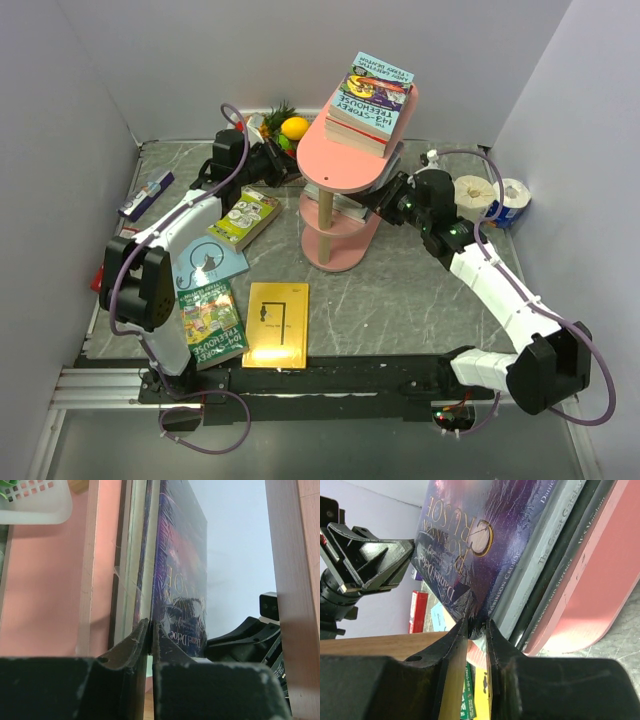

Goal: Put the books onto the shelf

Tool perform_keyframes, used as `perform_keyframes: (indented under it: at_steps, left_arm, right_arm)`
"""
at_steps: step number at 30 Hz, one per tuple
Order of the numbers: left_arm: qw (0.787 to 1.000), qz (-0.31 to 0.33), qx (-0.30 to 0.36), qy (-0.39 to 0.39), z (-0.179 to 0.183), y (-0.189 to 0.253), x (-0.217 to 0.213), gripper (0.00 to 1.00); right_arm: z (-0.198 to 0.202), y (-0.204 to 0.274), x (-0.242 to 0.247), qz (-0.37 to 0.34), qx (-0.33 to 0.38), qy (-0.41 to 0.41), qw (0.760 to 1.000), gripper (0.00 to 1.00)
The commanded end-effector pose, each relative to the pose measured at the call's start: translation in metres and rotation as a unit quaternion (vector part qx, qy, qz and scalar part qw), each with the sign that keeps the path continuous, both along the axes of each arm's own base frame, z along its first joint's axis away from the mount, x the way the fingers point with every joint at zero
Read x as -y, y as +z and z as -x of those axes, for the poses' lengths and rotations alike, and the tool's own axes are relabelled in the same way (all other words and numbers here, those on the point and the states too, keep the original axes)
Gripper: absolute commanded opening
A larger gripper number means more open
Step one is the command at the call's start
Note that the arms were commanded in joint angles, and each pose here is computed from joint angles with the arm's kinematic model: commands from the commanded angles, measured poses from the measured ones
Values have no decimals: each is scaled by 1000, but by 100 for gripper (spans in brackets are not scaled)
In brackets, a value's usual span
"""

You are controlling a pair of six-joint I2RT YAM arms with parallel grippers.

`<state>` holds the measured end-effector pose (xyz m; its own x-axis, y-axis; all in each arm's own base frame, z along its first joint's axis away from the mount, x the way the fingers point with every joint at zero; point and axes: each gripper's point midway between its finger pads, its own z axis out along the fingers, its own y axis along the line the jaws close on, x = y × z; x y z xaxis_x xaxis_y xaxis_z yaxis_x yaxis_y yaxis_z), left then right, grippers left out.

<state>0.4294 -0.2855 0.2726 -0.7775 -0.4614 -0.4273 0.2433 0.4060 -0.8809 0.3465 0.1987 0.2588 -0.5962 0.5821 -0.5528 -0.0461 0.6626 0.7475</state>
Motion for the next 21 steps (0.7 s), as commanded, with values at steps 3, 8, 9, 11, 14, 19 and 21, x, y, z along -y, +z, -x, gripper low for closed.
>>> perform_keyframes:
  at_steps: [3,8,9,11,14,19,21]
  left_arm:
    - [996,21,30,-82,47,33,29,10]
    - [996,21,31,-82,50,34,28,11]
    - [996,21,32,-81,50,34,28,11]
    - [996,21,31,-82,52,34,28,10]
    - [996,19,32,-84,54,34,29,10]
    - [995,18,34,-87,59,35,31,10]
    - [996,16,34,-87,60,34,31,10]
  right_arm:
    - [22,1,-22,-5,0,49,999,24]
    - [26,2,-24,-5,2,52,999,24]
    - [26,2,-23,-5,2,51,999,24]
    - [26,2,-23,-5,2,51,999,24]
    - [27,4,-23,-5,3,51,999,24]
    - [29,4,-22,-6,5,49,999,24]
    - [31,3,-21,-6,4,48,999,24]
